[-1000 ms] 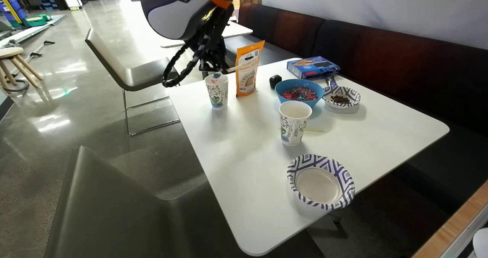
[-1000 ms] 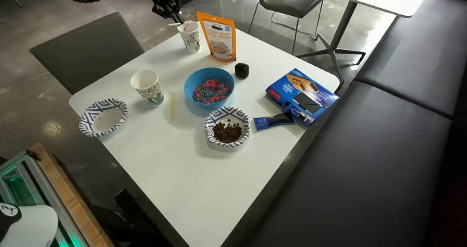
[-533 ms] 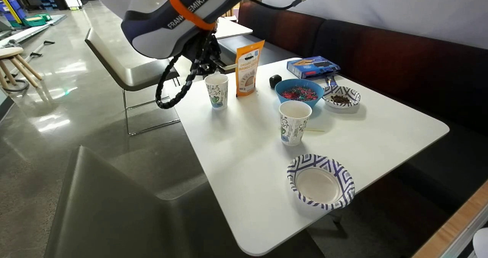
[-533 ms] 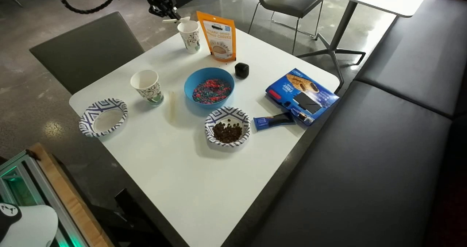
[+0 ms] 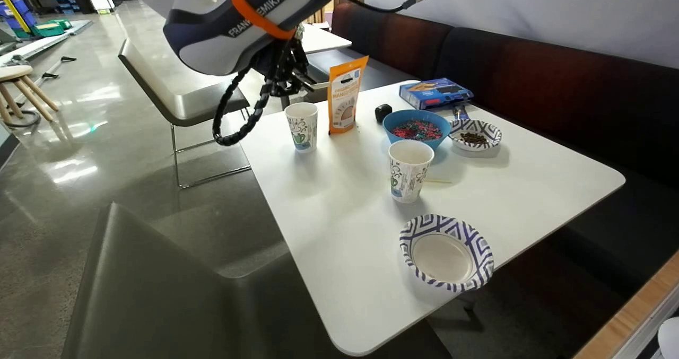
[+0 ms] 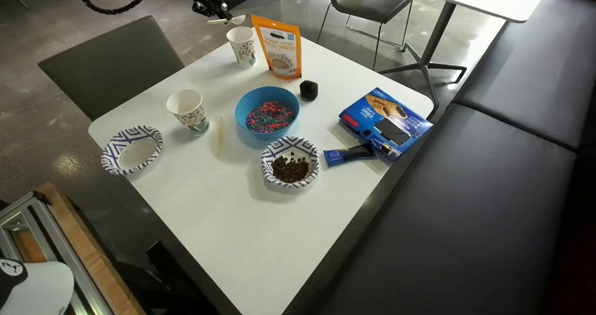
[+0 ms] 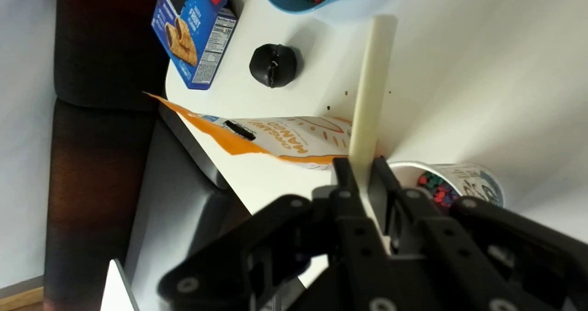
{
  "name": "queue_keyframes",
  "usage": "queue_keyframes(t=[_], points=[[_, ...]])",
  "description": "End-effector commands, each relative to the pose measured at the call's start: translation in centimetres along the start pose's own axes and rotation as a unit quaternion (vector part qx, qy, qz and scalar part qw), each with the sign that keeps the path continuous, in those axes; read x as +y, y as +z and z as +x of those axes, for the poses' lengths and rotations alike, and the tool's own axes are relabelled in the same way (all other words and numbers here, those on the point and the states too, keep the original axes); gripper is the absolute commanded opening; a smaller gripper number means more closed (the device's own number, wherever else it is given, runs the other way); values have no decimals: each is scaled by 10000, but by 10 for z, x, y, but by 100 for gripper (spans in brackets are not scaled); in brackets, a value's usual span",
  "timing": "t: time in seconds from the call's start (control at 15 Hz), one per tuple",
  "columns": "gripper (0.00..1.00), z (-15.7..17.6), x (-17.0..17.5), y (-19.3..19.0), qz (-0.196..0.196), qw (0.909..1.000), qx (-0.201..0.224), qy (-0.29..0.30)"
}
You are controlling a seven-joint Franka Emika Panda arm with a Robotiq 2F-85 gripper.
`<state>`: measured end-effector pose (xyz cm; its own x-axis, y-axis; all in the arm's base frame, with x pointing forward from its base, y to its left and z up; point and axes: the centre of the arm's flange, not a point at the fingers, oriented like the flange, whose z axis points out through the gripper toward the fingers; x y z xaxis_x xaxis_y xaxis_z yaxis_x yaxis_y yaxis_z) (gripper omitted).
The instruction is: Put some of the contents of the blue bowl into the paper cup next to the orange packet using the plastic spoon
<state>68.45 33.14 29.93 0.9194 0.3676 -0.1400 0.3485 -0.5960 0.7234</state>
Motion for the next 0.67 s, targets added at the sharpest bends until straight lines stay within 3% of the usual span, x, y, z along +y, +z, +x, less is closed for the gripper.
queue_keyframes(t=[0.0,0.33,0.6], points=[[4,-46,51,2,922,9956,-118,115],[4,-83,99,30,1995,9799,54,-13],[4,-110,104,69,2659,9613,477,-534]])
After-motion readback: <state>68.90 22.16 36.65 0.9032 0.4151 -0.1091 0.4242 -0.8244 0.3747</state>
